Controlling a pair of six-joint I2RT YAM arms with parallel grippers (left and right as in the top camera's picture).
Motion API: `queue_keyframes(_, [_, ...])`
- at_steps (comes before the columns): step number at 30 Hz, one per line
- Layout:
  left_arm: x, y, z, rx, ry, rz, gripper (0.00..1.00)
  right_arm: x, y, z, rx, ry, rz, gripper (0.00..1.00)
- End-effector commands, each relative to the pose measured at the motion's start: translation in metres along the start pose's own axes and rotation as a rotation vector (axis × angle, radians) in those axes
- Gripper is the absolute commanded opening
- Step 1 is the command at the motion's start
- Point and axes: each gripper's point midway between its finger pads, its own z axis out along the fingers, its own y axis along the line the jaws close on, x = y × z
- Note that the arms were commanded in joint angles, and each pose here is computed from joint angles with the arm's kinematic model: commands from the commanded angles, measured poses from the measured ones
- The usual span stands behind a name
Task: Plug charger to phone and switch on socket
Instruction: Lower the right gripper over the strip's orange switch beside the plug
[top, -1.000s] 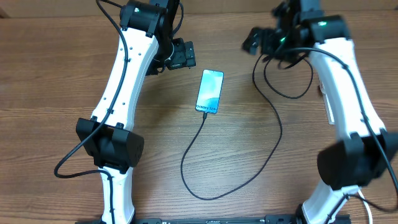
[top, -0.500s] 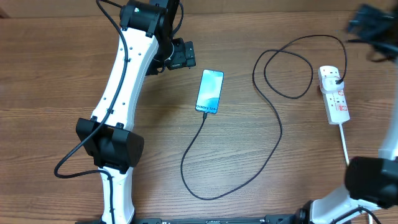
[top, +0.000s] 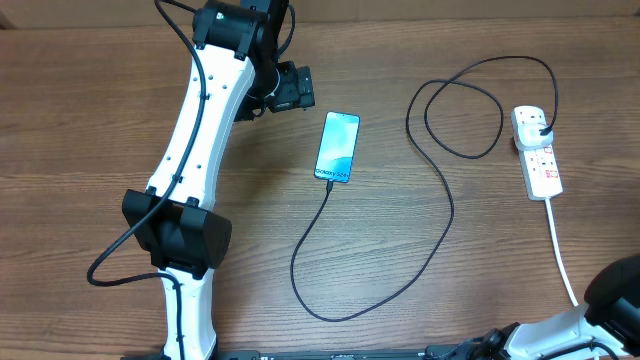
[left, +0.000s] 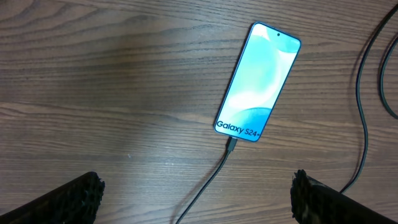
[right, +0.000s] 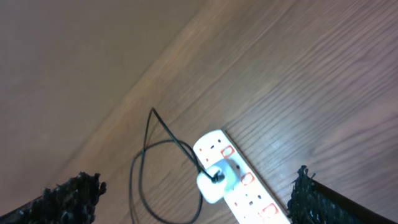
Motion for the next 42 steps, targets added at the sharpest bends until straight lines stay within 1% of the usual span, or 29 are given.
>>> queue_keyframes(1, [0.0,0.0,0.005,-0.017,0.004,0.024,1.0,0.024,0.01,0.028,-0.079,0.049,-0.047,1.0])
queue_keyframes(7, [0.0,0.0,0.005,-0.017,0.004,0.024,0.99,0.055,0.011,0.068,-0.106,0.083,-0.083,1.0])
queue_keyframes(14, [0.0,0.0,0.005,-0.017,0.004,0.024,1.0,0.085,-0.001,0.099,-0.051,0.106,-0.109,1.0])
queue_keyframes(17, [0.0,0.0,0.005,-0.017,0.004,0.024,1.0,0.09,-0.006,0.105,-0.042,0.107,-0.087,1.0])
queue_keyframes(23, [0.0,0.0,0.005,-0.017,0.004,0.024,1.0,0.101,-0.026,0.111,0.04,0.122,-0.054,1.0])
queue_keyframes(31, [0.0,0.0,0.005,-0.017,0.004,0.024,1.0,0.115,-0.035,0.12,0.045,0.142,-0.048,1.0])
queue_keyframes(35, [0.0,0.0,0.005,-0.017,0.004,0.024,1.0,0.128,-0.042,0.128,0.046,0.163,-0.038,1.0])
queue_keyframes(42, [0.0,0.0,0.005,-0.017,0.004,0.024,1.0,0.135,-0.032,0.138,0.018,0.157,-0.072,1.0])
